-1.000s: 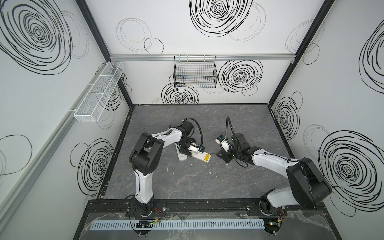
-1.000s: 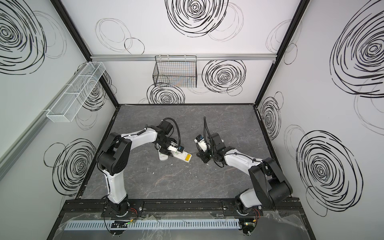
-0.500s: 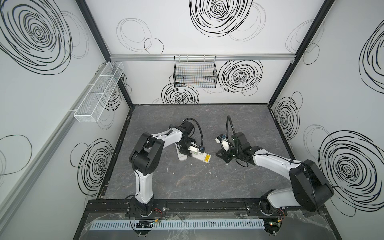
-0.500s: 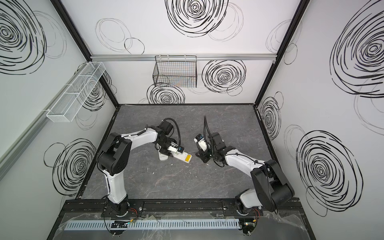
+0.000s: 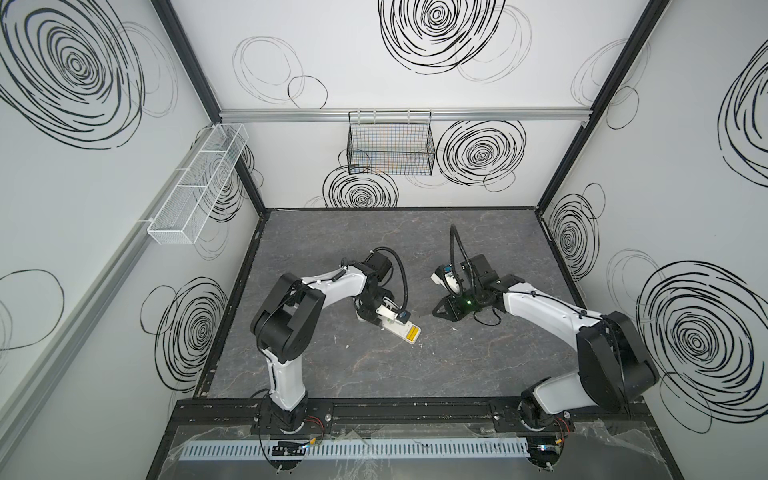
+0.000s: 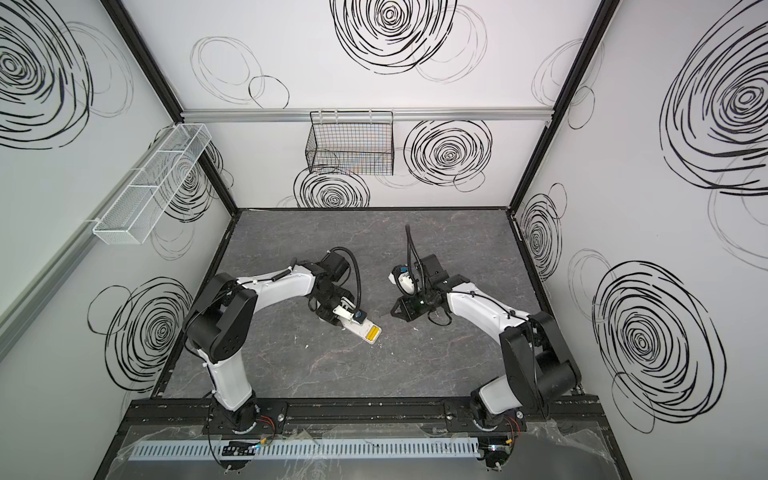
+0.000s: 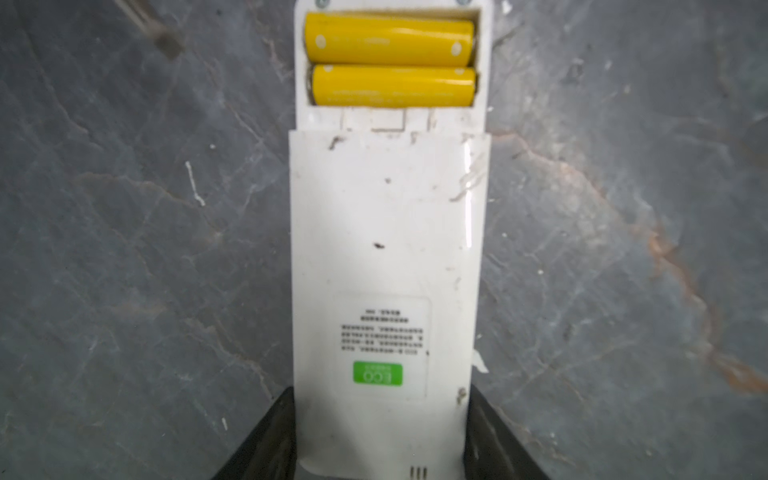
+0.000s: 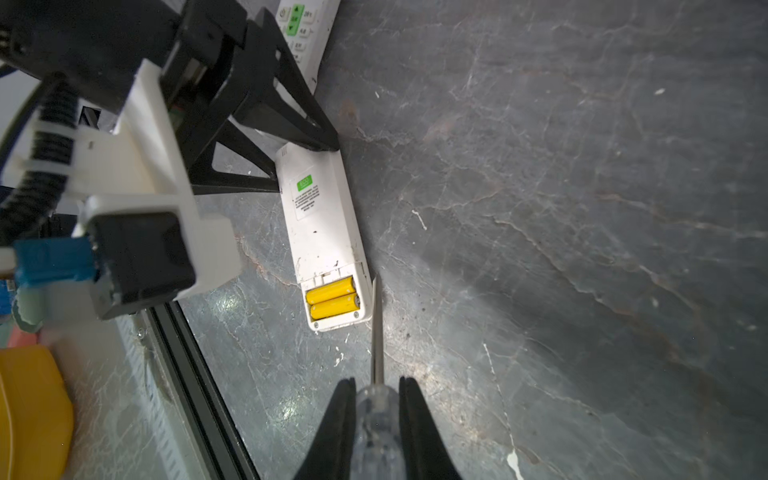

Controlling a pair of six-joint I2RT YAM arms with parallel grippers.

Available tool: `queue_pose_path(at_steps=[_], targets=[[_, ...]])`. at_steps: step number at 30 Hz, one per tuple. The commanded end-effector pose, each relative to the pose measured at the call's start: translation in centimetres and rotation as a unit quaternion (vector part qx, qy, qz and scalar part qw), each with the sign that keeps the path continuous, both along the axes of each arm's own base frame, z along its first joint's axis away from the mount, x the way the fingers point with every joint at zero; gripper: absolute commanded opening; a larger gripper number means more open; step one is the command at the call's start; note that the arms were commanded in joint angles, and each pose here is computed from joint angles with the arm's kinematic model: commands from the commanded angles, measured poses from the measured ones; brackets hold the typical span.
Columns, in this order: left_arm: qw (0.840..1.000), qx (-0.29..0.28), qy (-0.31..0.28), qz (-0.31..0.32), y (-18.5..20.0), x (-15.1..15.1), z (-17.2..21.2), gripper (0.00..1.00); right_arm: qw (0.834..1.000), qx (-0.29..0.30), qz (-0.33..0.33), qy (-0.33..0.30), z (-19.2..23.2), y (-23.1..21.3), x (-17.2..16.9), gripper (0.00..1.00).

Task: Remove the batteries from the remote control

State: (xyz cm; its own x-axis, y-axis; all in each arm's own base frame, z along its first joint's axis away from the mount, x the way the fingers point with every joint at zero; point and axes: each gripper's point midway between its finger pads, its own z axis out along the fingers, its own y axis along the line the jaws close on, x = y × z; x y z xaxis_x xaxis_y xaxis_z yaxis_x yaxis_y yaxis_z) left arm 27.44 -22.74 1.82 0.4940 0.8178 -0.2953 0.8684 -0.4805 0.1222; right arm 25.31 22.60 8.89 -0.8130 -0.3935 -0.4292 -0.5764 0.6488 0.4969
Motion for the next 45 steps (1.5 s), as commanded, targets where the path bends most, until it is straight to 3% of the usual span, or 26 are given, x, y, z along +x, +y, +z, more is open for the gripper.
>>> queue_pose_path(at_steps=[1,14,28,45], targets=[[0.998,0.019,0.042,-0.043,0.9,-3.9,0.0,0.48,0.999,-0.024,0.022,0.038,-0.7,0.3,-1.4,0.0],[0.998,0.036,0.034,-0.042,3.2,-4.8,-0.2,0.48,0.996,-0.004,0.076,0.056,-1.0,2.4,-4.1,0.0],[0.998,0.052,0.023,-0.041,5.7,-4.7,-0.1,0.49,0.994,0.005,0.092,0.064,-0.7,3.2,-5.3,0.0],[0.997,0.051,0.021,-0.044,6.0,-4.7,0.0,0.48,0.989,0.011,0.142,0.046,-0.9,4.8,-6.5,0.0]])
